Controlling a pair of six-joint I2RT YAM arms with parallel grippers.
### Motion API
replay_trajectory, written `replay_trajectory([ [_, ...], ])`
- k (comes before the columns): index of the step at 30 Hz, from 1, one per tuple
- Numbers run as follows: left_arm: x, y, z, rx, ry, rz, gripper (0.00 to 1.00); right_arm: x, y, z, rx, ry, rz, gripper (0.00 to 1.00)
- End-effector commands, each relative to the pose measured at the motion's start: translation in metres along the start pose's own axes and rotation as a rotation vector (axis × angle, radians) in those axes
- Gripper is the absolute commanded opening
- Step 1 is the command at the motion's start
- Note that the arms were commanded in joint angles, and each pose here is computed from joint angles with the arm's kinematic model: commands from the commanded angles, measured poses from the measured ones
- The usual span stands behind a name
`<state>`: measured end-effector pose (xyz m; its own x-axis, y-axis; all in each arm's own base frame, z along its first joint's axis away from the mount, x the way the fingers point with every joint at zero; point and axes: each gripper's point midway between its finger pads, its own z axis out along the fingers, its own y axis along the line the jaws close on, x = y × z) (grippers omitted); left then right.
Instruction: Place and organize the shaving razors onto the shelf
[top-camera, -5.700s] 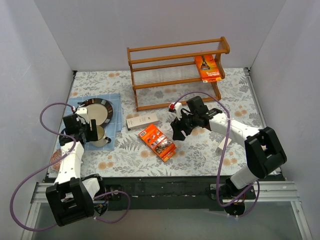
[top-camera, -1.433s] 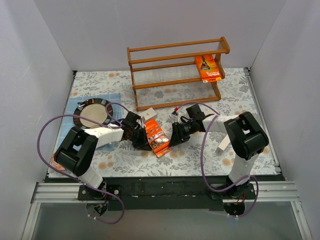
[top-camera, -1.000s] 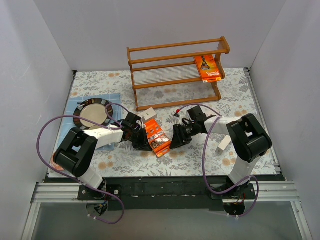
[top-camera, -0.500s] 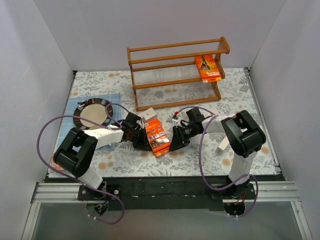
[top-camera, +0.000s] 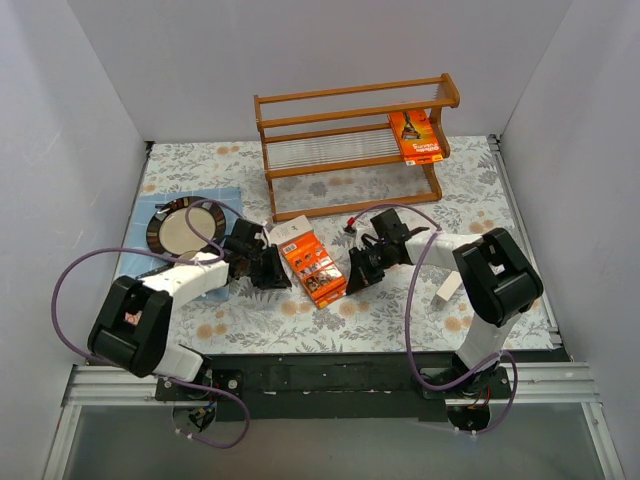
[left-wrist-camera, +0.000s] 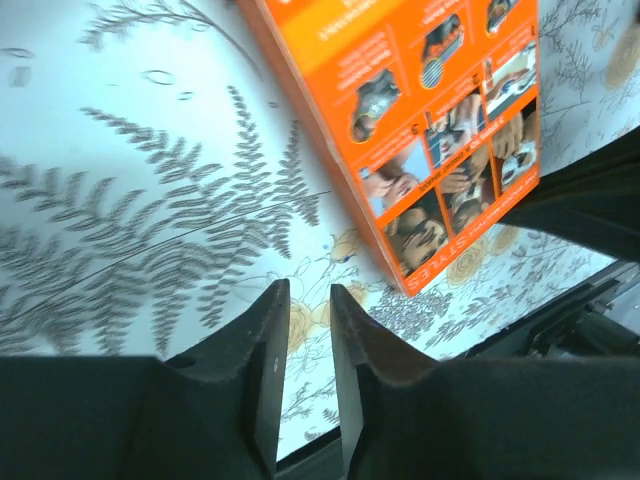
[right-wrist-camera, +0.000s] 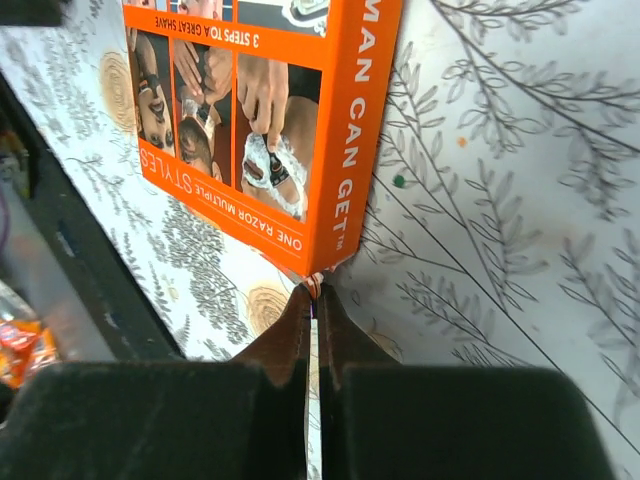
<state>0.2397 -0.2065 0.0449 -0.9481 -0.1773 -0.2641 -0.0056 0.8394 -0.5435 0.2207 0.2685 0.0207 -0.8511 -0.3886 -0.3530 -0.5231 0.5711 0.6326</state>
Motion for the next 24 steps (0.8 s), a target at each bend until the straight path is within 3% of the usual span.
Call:
replay_trajectory([
  [1, -0.008, 0.007, -0.02, 0.018, -0.057, 0.0, 0.34, -0.011, -0.027, -0.02, 0.189, -0.048, -0.126, 0.01],
  [3, -0.01, 0.007, -0.023, 0.042, -0.069, -0.021, 0.48, -0.014, -0.025, -0.027, 0.205, -0.052, -0.145, 0.01],
  [6, -0.013, -0.017, -0.035, 0.178, -0.078, 0.003, 0.57, -0.031, -0.02, -0.044, 0.24, -0.083, -0.232, 0.01],
  [9, -0.017, -0.045, -0.044, 0.31, -0.074, 0.0, 0.61, -0.043, -0.018, -0.063, 0.305, -0.1, -0.306, 0.01],
  [17, -0.049, -0.089, -0.05, 0.44, -0.057, -0.092, 0.68, -0.075, -0.028, -0.125, 0.656, -0.159, -0.472, 0.01],
  [24, -0.076, -0.122, -0.037, 0.473, -0.033, -0.176, 0.77, -0.058, 0.018, -0.102, 0.662, -0.139, -0.686, 0.01],
])
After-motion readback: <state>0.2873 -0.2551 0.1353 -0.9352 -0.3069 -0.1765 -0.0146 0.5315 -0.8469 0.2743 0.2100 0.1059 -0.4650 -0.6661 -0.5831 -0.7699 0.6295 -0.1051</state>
